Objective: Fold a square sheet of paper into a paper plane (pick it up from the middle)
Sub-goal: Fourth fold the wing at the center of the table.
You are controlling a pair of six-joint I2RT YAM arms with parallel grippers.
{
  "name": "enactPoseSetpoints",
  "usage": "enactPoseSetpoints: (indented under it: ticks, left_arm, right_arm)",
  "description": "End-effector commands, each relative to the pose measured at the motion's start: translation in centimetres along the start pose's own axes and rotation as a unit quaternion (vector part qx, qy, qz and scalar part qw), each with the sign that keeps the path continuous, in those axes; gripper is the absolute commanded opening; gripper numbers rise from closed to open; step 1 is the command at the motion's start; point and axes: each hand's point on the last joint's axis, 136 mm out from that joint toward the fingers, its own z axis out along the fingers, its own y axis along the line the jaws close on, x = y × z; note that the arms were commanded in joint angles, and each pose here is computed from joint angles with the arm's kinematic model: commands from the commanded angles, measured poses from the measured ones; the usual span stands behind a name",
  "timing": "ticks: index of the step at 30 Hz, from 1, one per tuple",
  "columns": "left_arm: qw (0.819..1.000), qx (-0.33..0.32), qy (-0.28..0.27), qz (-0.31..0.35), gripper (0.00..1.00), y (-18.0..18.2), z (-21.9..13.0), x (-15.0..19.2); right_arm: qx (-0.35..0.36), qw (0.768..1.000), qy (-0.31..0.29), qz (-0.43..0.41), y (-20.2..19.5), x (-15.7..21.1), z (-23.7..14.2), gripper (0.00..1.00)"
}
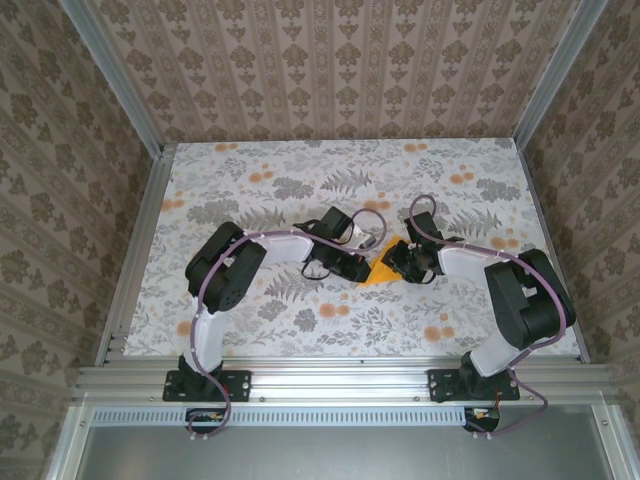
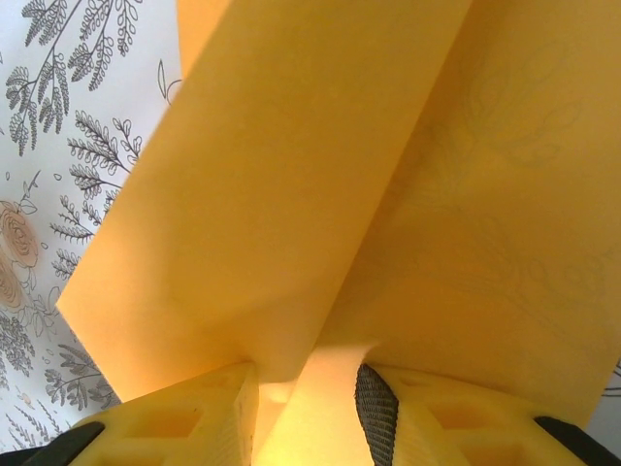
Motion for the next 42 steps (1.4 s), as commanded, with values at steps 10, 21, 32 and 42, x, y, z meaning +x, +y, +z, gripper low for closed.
enactPoseSetpoints:
  ticks: [10,21,32,42]
  left_arm:
    - [0.999,0.005,-0.043,0.019,0.2,-0.2,0.3,-3.3]
    - [0.99,0.011,-0.087,0.108,0.35,-0.3,0.8,-3.3]
    - [0.99,0.02,-0.074,0.119,0.26,-0.2,2.2,-2.9]
    - [0.994,0.05,-0.052,0.087,0.05,-0.5,2.5,-2.2]
  right_arm:
    - [0.114,0.992,0.035,0.027,-6.6,2.7,0.7,0.39]
    - [0.082,0.994,0.044,0.064,-6.0,2.7,1.1,0.38]
    - [0.054,0.994,0.058,0.076,-5.0,2.8,1.1,0.38]
    - [0.008,0.999,0.031,0.028,-3.3,1.4,-0.3,0.39]
